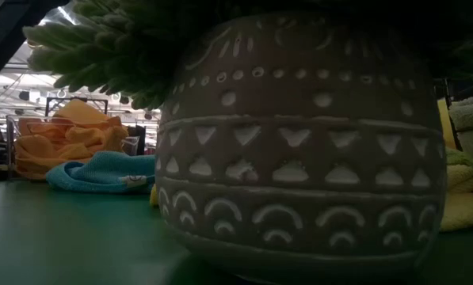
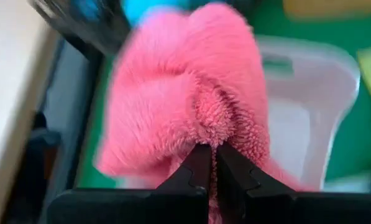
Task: Sort microfiber towel by color & place in baskets
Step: Put the pink microfiber towel into the white bin
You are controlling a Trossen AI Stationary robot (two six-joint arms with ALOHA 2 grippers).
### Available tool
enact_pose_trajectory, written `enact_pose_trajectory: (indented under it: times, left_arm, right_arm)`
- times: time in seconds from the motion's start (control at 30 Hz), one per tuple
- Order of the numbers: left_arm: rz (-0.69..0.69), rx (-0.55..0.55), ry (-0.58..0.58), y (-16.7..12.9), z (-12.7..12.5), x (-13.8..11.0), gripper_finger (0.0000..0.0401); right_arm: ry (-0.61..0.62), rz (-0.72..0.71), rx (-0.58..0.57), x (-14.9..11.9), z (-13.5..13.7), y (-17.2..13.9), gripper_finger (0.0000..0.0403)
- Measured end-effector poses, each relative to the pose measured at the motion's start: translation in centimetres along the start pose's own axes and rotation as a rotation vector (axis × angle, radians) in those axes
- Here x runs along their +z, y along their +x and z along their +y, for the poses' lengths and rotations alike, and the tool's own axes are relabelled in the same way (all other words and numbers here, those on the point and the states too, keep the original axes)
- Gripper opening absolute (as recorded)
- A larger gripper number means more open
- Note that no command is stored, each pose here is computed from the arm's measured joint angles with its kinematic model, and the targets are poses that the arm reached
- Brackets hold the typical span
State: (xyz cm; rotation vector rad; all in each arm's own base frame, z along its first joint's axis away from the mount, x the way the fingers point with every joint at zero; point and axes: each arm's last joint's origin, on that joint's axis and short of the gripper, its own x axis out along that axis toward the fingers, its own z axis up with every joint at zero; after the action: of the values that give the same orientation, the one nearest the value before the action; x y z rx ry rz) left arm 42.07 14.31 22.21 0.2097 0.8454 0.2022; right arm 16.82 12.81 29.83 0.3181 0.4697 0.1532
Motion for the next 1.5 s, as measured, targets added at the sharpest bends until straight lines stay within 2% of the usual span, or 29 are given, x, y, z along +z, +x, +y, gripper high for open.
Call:
enact_pose_trajectory:
  times: [0.3, 0.47, 0.77, 0.9, 1.1, 1.37, 1.5]
  left_arm:
    - [0.125, -0.038, 0.010, 2.0, -1.2, -3.5, 0.0005]
    - [0.138, -0.016, 0.007, 2.2, -1.1, -3.9, 0.0008]
    - [0.121, -0.001, -0.080, 2.2, -1.1, -3.7, 0.0085]
    - [0.126, 0.044, -0.066, 1.7, -1.4, -3.3, 0.0114]
    - [0.101, 0.165, -0.039, -0.2, -1.6, -1.2, 0.0120]
    - [0.049, 0.138, -0.015, -1.6, -2.9, 1.2, 0.0120]
    - [0.072, 0.090, 0.018, -2.3, -4.1, 1.9, 0.0120]
  right_arm:
    - [-0.002, 0.005, -0.003, -0.1, 0.0, 0.0, 0.0202]
    - [-0.002, 0.005, -0.003, 0.0, 0.0, 0.0, 0.0202]
    - [-0.002, 0.004, -0.003, 0.0, 0.0, 0.0, 0.0202]
    - [-0.002, 0.004, -0.003, 0.0, 0.0, 0.0, 0.0202]
    - [-0.002, 0.004, -0.003, 0.0, 0.0, 0.0, 0.0202]
    - [-0.002, 0.005, -0.003, -0.1, 0.0, 0.0, 0.0202]
    - [-0.003, 0.005, -0.004, -0.1, 0.0, 0.0, 0.0202]
